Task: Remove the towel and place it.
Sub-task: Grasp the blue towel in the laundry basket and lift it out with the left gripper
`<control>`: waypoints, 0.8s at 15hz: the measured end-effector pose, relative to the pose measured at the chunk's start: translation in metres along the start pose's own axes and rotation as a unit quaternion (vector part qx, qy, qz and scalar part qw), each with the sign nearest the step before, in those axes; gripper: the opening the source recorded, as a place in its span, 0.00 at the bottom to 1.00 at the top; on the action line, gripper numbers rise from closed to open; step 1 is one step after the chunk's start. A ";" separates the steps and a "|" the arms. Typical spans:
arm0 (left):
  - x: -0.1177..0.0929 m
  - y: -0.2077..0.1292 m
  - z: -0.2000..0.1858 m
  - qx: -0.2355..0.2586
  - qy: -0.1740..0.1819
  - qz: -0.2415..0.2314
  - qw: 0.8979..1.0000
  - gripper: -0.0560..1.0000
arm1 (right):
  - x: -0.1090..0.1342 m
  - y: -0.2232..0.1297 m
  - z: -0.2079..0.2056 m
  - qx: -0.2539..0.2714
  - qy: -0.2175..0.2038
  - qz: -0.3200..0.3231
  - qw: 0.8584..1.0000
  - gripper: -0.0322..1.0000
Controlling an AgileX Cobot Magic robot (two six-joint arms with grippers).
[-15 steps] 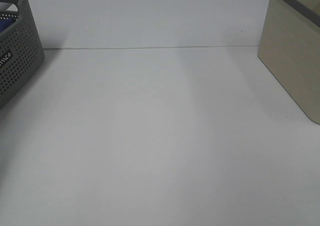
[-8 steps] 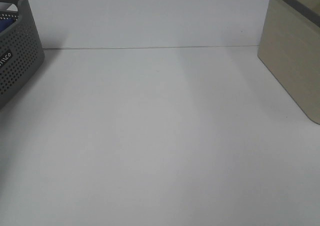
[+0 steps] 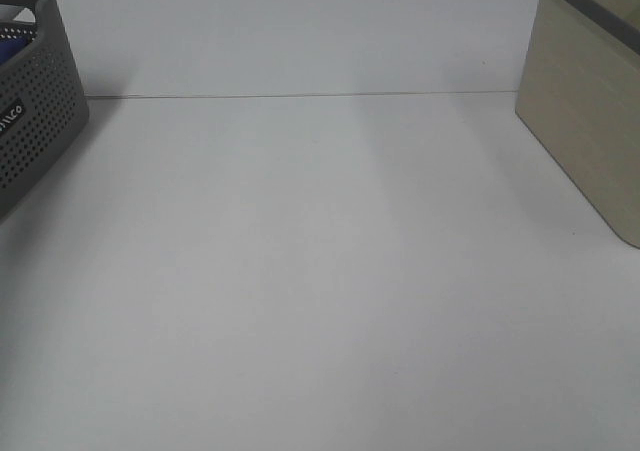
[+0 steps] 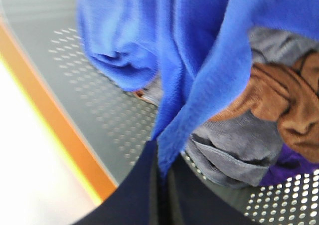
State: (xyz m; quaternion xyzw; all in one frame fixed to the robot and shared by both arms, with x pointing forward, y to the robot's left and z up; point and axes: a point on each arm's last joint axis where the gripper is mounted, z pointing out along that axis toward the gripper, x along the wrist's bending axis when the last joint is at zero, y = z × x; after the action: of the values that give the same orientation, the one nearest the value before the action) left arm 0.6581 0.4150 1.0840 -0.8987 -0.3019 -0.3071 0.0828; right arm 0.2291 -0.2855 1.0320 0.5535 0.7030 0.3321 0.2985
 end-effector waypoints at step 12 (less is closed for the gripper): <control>-0.008 0.044 -0.221 -0.195 0.240 -0.016 0.951 0.05 | -0.001 0.000 0.000 0.001 -0.005 -0.002 1.000 0.81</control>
State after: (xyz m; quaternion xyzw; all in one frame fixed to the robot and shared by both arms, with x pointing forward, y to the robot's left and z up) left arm 0.5683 0.3017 1.2566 -0.7922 -0.2216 -0.5679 -0.0294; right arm 0.2291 -0.2865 1.0319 0.5541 0.7030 0.3279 0.3020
